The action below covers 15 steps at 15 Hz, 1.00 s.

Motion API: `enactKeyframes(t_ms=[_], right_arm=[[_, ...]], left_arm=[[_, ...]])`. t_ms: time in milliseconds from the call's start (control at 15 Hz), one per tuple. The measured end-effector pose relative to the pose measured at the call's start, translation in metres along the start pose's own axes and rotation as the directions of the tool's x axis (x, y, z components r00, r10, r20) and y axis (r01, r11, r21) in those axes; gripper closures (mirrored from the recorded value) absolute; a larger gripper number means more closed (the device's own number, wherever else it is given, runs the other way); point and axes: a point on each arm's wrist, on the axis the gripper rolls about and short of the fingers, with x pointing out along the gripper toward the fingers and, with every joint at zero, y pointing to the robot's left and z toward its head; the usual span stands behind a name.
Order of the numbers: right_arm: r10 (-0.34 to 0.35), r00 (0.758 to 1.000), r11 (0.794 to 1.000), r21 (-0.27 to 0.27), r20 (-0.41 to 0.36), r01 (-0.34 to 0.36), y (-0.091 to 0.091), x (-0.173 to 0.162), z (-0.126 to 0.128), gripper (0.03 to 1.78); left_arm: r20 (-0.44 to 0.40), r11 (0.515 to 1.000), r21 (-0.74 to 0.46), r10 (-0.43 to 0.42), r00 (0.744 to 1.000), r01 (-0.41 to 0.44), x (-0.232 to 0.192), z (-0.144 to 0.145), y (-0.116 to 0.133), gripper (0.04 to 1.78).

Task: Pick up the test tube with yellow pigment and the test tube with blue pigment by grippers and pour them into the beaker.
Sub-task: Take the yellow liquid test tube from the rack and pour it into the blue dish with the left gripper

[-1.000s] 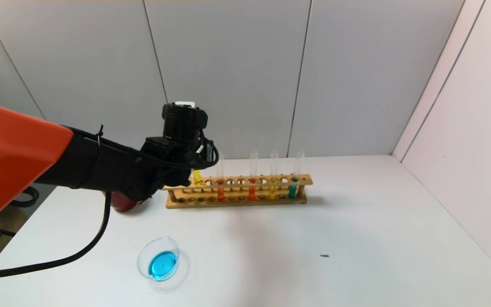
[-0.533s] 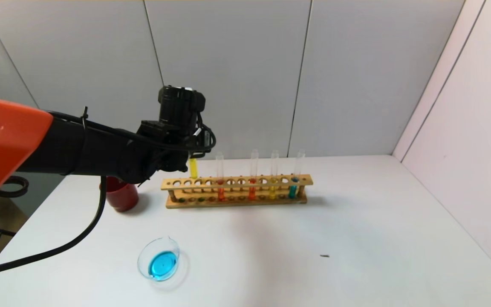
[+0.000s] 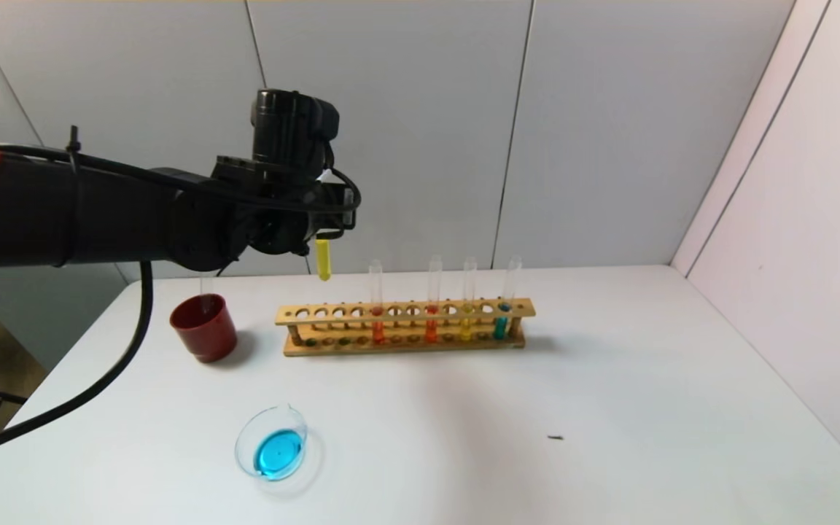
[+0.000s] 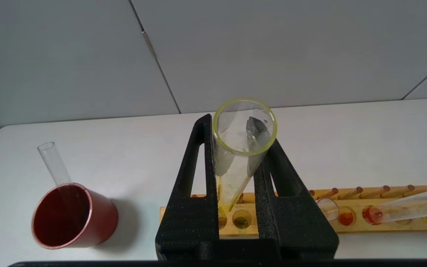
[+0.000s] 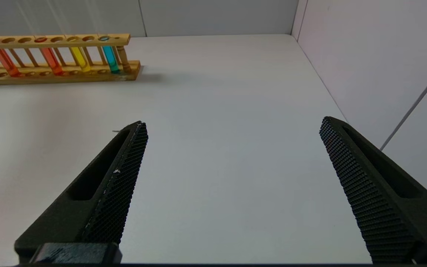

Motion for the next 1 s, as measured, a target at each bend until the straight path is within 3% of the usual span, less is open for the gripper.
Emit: enactKeyframes(t_ms=[400,1000], right_arm=[[0.0,1.0,1.0,0.0,0.0,0.0,0.0,0.0,0.0,0.11],[0.0,1.0,1.0,0.0,0.0,0.0,0.0,0.0,0.0,0.11]], left_arm=[[-0.096,0.998,0.058,0.017,0.995,-0.011,-0.046,-0.006,0.03,1.5],[-0.194,0.993,0.111,0.048,0.98,-0.027,-0.114,-0.056,0.086,1.5]])
